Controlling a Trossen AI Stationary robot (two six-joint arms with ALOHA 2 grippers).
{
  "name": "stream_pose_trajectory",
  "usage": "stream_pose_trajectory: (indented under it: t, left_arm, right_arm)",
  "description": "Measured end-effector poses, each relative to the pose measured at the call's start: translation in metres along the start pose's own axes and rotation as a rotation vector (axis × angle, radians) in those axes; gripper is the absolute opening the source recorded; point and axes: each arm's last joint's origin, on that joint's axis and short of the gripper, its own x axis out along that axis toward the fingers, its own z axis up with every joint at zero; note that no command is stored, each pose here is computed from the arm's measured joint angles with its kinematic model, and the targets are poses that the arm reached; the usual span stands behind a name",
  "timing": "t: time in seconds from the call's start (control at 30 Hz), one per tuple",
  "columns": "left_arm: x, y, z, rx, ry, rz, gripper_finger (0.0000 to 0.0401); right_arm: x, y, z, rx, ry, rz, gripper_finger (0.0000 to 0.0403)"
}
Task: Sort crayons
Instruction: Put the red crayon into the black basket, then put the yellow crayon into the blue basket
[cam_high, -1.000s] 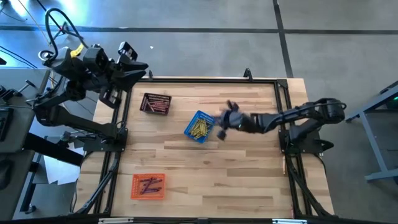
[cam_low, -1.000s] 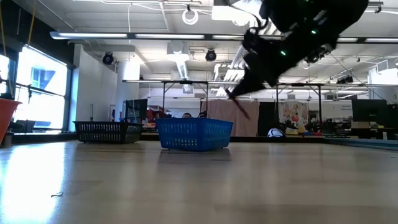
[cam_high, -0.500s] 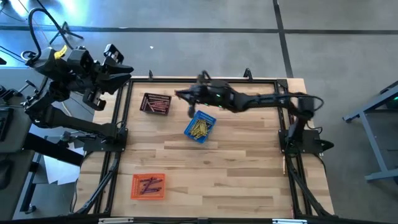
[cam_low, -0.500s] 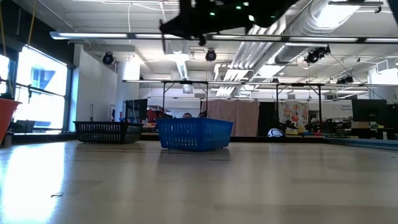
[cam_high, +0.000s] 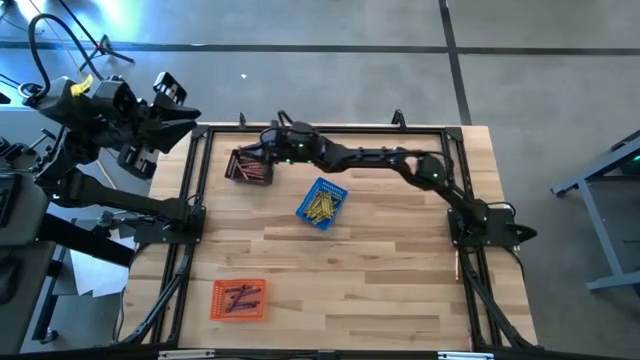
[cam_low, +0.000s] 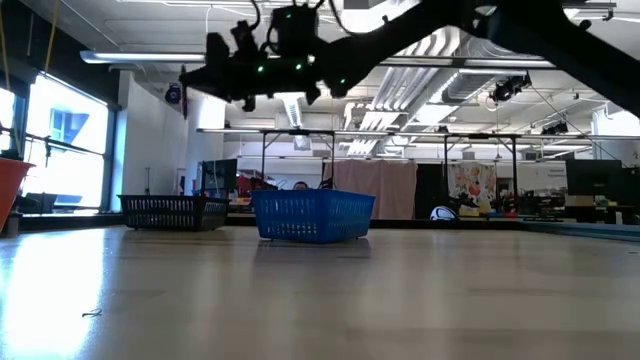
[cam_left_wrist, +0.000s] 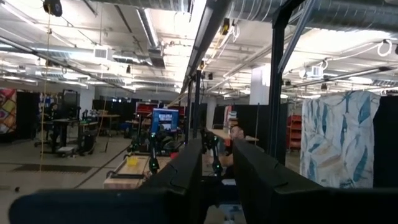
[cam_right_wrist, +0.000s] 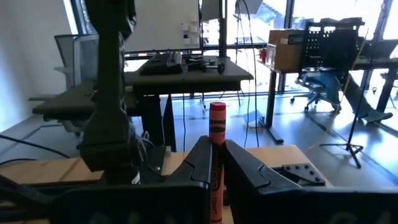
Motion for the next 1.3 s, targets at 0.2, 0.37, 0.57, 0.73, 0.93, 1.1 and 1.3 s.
stream_pose_trajectory:
  t: [0.2, 0.37, 0.57, 0.73, 0.93, 1.1, 1.3]
  left_arm:
    - [0.000, 0.000, -0.004, -0.005, 0.038, 0.005, 0.0076]
    - [0.000, 0.001, -0.007, 0.018, 0.068, 0.007, 0.0076]
    - [0.000, 0.001, -0.009, 0.040, 0.093, 0.009, 0.0076]
    - [0.001, 0.001, -0.010, 0.067, 0.095, 0.008, 0.0076]
    - [0.001, 0.002, -0.011, 0.065, 0.104, 0.014, 0.0076]
    - [0.000, 0.002, -0.011, 0.073, 0.109, 0.015, 0.0076]
    - [-0.001, 0.002, -0.013, 0.130, 0.136, 0.016, 0.0076]
  right_arm:
    - [0.016, -0.014, -0.038, 0.054, 0.069, -0.024, 0.0012]
    - [0.015, -0.025, -0.061, 0.071, 0.163, -0.124, 0.0032]
    - [0.012, -0.037, -0.070, 0.080, 0.230, -0.199, 0.0061]
    - [0.011, -0.038, -0.067, 0.084, 0.224, -0.161, 0.0082]
    - [-0.001, -0.033, -0.022, 0.150, 0.342, -0.136, 0.0089]
    - [-0.032, -0.032, 0.021, 0.200, 0.636, -0.158, 0.0089]
    - [-0.083, -0.024, 0.044, 0.225, 1.094, -0.307, 0.0089]
